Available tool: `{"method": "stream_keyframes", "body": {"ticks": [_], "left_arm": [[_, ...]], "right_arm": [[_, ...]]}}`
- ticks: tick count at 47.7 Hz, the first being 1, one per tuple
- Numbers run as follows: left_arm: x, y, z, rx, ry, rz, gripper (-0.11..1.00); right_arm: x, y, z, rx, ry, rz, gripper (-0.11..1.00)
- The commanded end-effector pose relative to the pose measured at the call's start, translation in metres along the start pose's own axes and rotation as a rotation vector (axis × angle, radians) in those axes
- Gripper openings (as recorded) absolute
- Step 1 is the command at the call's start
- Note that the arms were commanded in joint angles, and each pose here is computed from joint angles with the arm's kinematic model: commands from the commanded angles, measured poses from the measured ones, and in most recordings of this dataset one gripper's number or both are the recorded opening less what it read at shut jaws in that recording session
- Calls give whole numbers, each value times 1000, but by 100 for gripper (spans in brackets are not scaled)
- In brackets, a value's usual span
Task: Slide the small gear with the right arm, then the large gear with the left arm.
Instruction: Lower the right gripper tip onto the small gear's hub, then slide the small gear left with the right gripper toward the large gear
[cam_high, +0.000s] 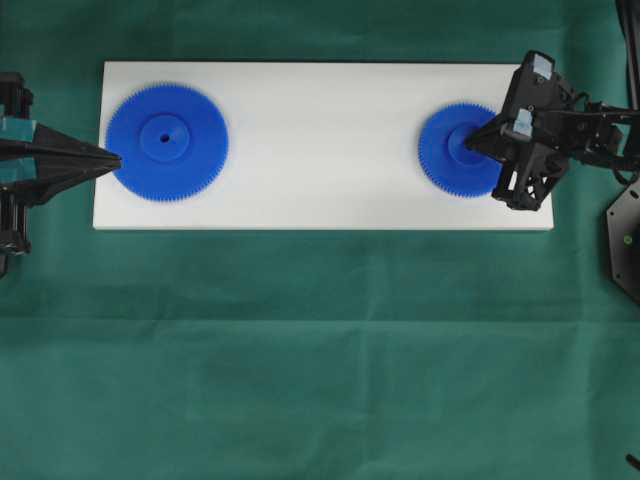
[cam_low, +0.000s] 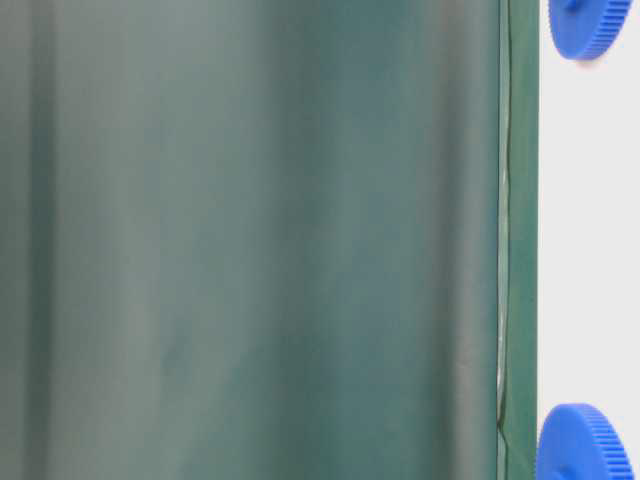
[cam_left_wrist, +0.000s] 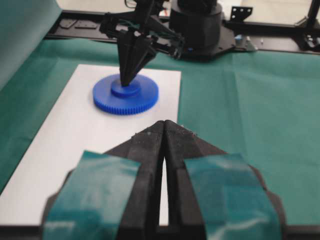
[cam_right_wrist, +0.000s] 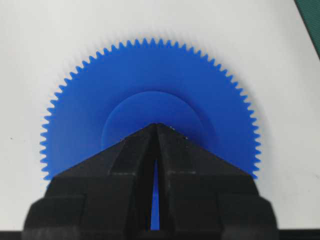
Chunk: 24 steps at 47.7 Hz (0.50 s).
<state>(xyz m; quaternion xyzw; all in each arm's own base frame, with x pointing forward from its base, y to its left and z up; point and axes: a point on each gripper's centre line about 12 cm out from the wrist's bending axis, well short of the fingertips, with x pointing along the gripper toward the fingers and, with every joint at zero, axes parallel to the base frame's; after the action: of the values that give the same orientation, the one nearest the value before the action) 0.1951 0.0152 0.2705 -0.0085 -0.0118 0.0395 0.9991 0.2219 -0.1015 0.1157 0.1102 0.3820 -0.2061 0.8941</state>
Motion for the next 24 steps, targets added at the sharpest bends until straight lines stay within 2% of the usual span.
{"method": "stream_keyframes", "body": {"ticks": [1, 24], "left_arm": [[2, 0, 3, -3, -8, 2, 0], [1, 0, 4, -3, -12, 2, 0]], "right_arm": [[2, -1, 7, 5, -17, -2, 50], [2, -1, 4, 6, -5, -4, 50]]}}
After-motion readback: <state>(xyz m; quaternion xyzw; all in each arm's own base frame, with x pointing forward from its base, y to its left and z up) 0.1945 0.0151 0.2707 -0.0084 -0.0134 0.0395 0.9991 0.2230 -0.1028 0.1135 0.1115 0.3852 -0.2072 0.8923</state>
